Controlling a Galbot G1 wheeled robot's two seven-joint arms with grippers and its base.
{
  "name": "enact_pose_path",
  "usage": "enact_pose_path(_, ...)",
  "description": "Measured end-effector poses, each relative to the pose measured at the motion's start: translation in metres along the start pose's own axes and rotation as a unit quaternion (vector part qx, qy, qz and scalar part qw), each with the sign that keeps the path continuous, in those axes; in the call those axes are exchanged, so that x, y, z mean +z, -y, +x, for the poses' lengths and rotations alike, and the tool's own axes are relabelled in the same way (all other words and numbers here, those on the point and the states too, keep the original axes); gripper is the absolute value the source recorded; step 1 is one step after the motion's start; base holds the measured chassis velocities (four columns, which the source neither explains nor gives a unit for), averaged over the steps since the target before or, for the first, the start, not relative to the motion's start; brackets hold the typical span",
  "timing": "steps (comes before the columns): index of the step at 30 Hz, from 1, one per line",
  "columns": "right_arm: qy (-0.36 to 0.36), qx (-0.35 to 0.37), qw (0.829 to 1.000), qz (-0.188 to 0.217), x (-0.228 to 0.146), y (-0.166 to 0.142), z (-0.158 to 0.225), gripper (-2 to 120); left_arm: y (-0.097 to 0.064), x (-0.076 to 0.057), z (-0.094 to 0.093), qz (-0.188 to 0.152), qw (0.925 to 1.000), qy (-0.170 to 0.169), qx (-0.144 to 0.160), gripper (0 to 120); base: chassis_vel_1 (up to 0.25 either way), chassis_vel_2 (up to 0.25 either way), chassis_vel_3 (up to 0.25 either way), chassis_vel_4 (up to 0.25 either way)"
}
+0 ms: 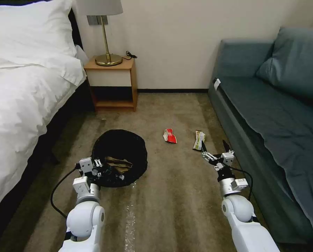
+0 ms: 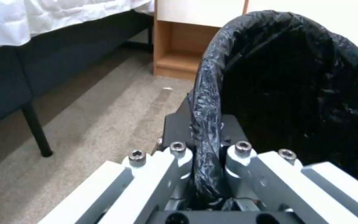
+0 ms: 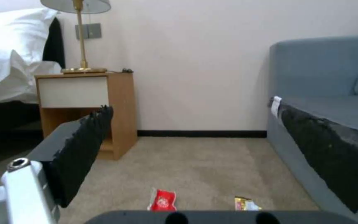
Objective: Pick up the trash bin, then pick up the garbage on the floor and place it into the trash bin.
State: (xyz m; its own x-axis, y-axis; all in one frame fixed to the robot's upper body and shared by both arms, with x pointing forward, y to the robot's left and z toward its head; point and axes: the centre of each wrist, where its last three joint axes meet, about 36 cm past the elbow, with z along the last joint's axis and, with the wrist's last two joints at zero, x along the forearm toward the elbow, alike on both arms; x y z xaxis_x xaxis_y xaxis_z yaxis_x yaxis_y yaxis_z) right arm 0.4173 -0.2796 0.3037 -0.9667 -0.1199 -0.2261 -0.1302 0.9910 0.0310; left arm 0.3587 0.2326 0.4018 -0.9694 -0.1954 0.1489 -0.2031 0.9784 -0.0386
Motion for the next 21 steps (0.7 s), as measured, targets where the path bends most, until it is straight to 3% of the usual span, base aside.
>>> enact_pose_path(11, -0.006, 0.004, 1.000, 0.002, 0.0060, -0.0019, 0.0042, 100, -0.0083, -0.0053, -0.0009, -0.014, 0.9995, -0.001, 0.027, 4, 0.000, 0.000, 0.000, 0.000)
enact_pose_path(21, -0.007, 0.009, 1.000, 0.002, 0.0060, 0.0013, 0.0052, 100, -0.0102, -0.0059, -0.0005, -0.017, 0.9995, 0.000, 0.028, 4, 0.000, 0.000, 0.000, 0.000)
